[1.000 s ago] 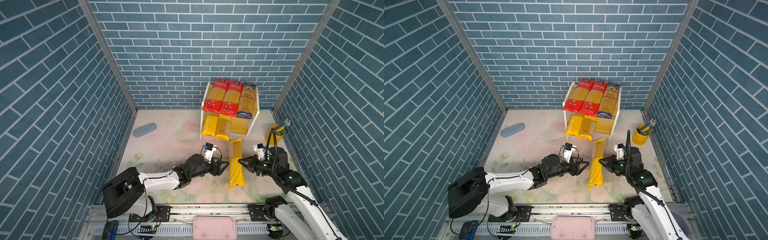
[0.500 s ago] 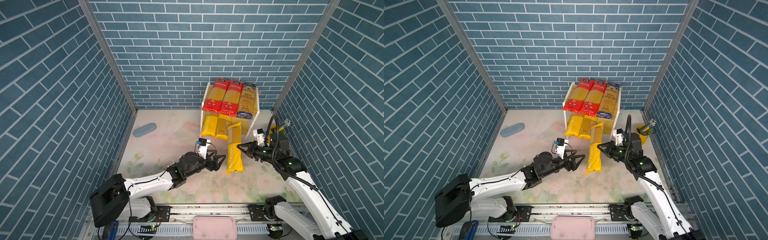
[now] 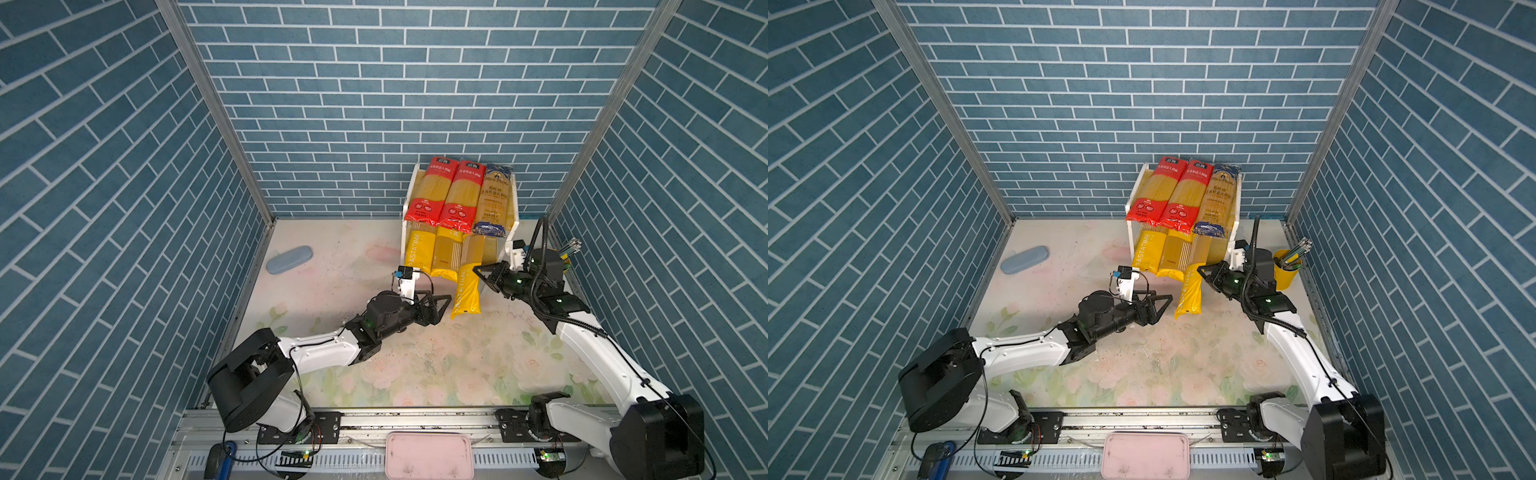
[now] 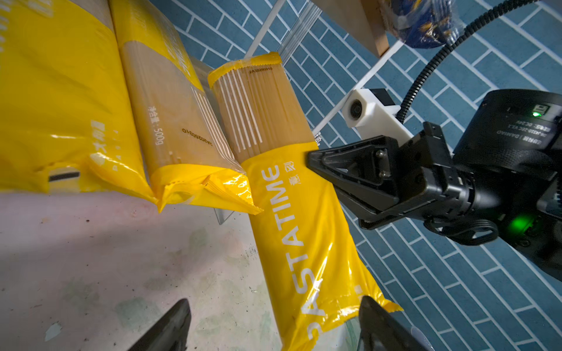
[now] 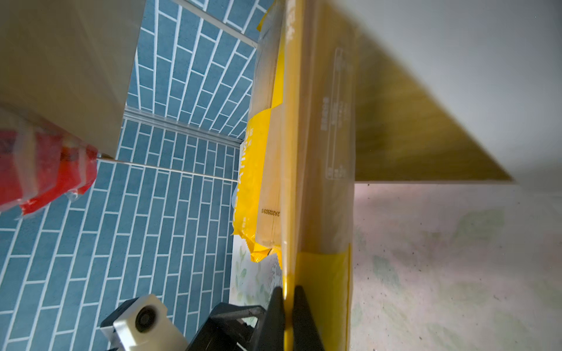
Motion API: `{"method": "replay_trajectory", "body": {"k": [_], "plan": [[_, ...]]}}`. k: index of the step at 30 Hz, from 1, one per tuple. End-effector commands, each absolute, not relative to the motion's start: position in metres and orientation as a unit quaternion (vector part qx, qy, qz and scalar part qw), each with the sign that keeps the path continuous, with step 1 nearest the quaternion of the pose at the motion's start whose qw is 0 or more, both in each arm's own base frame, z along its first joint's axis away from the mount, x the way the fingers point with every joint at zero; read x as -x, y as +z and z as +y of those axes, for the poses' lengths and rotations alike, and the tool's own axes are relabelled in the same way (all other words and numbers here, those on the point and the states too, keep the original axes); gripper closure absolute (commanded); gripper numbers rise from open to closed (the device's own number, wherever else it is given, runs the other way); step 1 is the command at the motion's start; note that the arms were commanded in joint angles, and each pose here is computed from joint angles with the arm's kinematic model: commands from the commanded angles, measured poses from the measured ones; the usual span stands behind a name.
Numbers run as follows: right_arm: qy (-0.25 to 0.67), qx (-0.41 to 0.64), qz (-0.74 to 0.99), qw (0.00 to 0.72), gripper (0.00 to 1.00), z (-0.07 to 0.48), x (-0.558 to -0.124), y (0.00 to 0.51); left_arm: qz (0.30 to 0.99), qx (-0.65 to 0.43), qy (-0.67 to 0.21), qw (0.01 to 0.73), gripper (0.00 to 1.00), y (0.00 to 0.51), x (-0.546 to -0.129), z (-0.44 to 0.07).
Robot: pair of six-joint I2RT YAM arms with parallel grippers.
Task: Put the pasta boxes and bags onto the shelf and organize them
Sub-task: 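Lift the pack upright with the right gripper while the left steadies it, then push the upright pack into the lower tier beside the others with both grippers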
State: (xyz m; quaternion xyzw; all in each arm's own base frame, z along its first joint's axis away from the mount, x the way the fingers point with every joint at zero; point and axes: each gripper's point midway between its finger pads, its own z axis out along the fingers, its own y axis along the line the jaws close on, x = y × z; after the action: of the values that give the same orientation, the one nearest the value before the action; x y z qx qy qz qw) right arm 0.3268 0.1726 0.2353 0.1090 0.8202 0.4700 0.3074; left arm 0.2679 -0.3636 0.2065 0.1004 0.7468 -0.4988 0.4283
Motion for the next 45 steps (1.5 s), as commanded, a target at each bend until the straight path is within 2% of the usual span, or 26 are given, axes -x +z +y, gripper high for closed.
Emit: {"method": "replay_trajectory", "body": {"k": [1, 13, 29, 36, 41, 45], "plan": [[0.51, -0.044, 0.746, 0.426, 1.0, 0.175, -0.354, 0.324, 0.73, -0.099, -0.519, 0.434, 0.13, 0.218, -0.278, -0.378], [0.474, -0.087, 0.775, 0.408, 1.0, 0.161, -0.365, 0.29, 0.73, -0.098, -0.544, 0.401, 0.14, 0.196, -0.295, -0.413], [0.52, -0.006, 0.73, 0.444, 1.0, 0.172, -0.333, 0.333, 0.682, -0.088, -0.624, 0.37, 0.13, 0.21, -0.29, -0.433], [0.546, 0.017, 0.704, 0.455, 1.0, 0.176, -0.322, 0.352, 0.68, -0.091, -0.63, 0.364, 0.14, 0.207, -0.287, -0.433], [0.549, 0.002, 0.71, 0.442, 1.0, 0.177, -0.331, 0.333, 0.657, -0.094, -0.654, 0.362, 0.2, 0.223, -0.284, -0.436], [0.545, -0.014, 0.716, 0.436, 1.0, 0.176, -0.338, 0.32, 0.648, -0.105, -0.66, 0.364, 0.33, 0.234, -0.282, -0.438]]}}
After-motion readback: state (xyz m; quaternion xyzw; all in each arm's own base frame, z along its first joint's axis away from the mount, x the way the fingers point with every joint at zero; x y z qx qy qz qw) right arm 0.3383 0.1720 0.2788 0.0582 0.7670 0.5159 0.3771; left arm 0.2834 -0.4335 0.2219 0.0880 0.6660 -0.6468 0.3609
